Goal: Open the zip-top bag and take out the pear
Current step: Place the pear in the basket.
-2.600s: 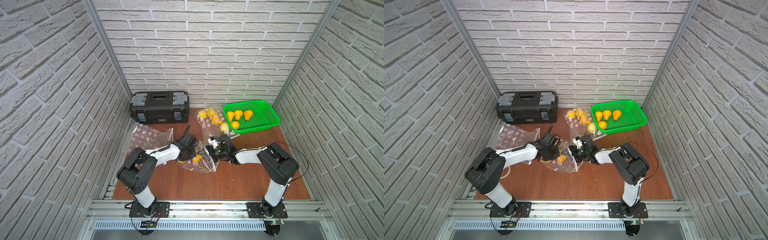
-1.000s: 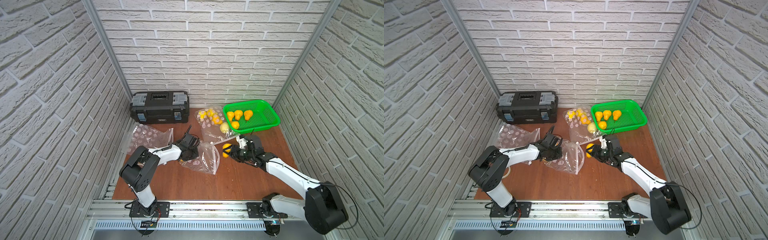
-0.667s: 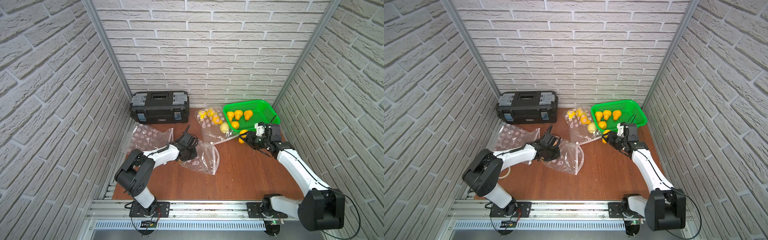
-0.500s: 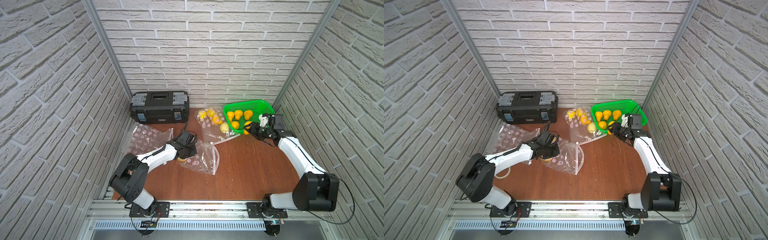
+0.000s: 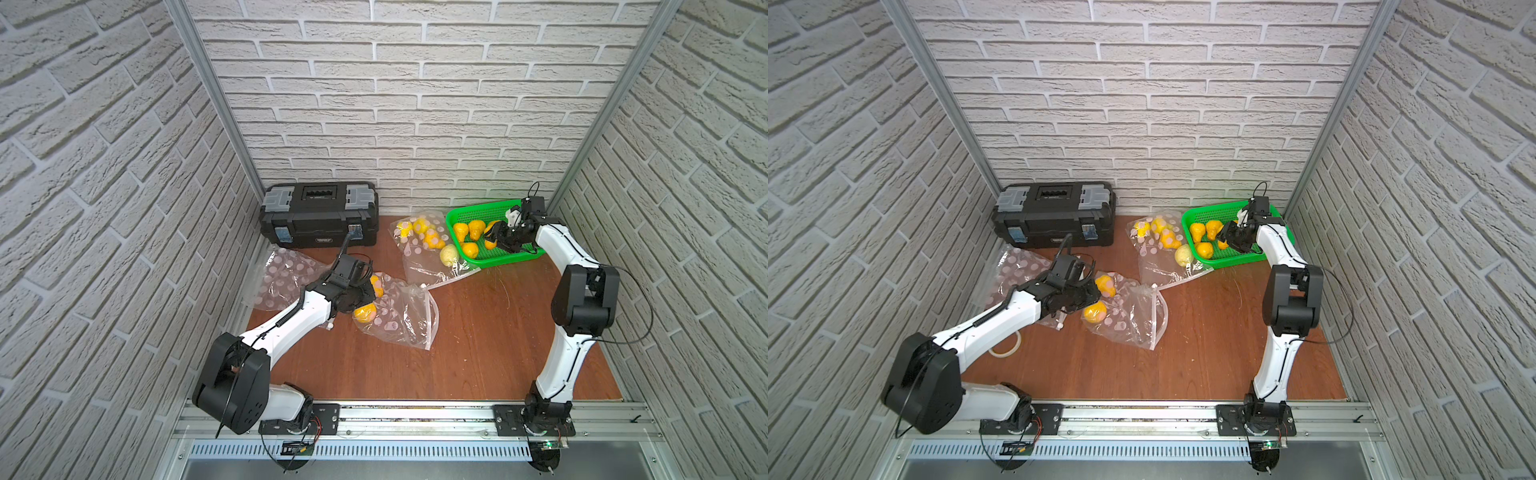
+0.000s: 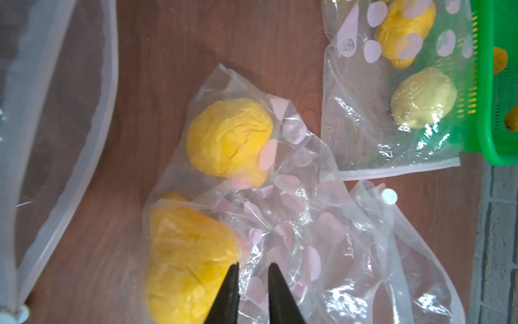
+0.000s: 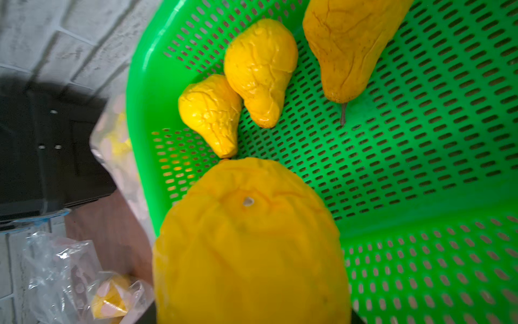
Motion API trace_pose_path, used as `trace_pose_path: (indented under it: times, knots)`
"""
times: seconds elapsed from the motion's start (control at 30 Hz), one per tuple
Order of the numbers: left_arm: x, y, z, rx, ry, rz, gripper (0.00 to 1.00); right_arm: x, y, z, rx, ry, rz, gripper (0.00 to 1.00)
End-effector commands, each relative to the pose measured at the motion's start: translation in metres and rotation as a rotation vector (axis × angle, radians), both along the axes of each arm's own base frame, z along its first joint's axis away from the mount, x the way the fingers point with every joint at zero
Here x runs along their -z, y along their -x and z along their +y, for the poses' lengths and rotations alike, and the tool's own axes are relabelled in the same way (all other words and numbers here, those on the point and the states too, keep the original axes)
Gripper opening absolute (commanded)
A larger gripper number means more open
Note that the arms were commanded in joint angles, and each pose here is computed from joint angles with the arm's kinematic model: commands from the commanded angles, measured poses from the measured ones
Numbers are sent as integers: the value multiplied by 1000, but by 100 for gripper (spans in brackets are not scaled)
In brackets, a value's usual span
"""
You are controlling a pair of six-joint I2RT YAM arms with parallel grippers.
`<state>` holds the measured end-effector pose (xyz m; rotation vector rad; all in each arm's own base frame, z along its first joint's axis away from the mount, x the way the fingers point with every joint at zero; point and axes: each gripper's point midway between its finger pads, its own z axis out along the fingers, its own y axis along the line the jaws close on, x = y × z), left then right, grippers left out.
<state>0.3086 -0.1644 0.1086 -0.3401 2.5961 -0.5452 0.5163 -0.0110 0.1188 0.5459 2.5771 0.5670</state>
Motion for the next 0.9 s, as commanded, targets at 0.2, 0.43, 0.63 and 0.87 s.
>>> trace_pose_path:
  times: [0.2, 0.43, 0.63, 0.87]
  knots:
    - [19, 10, 37, -54, -26, 39, 25, 19, -6, -6, -26, 45, 58, 58]
    - [25, 5, 39, -46, -21, 55, 27, -15, 0, -9, -35, 87, 13, 69]
    - [28, 1, 41, -41, -30, 62, 28, -49, 15, -9, -39, 113, -31, 68]
    - [30, -4, 43, -44, -56, 63, 28, -86, 59, 34, -136, 17, -89, 61]
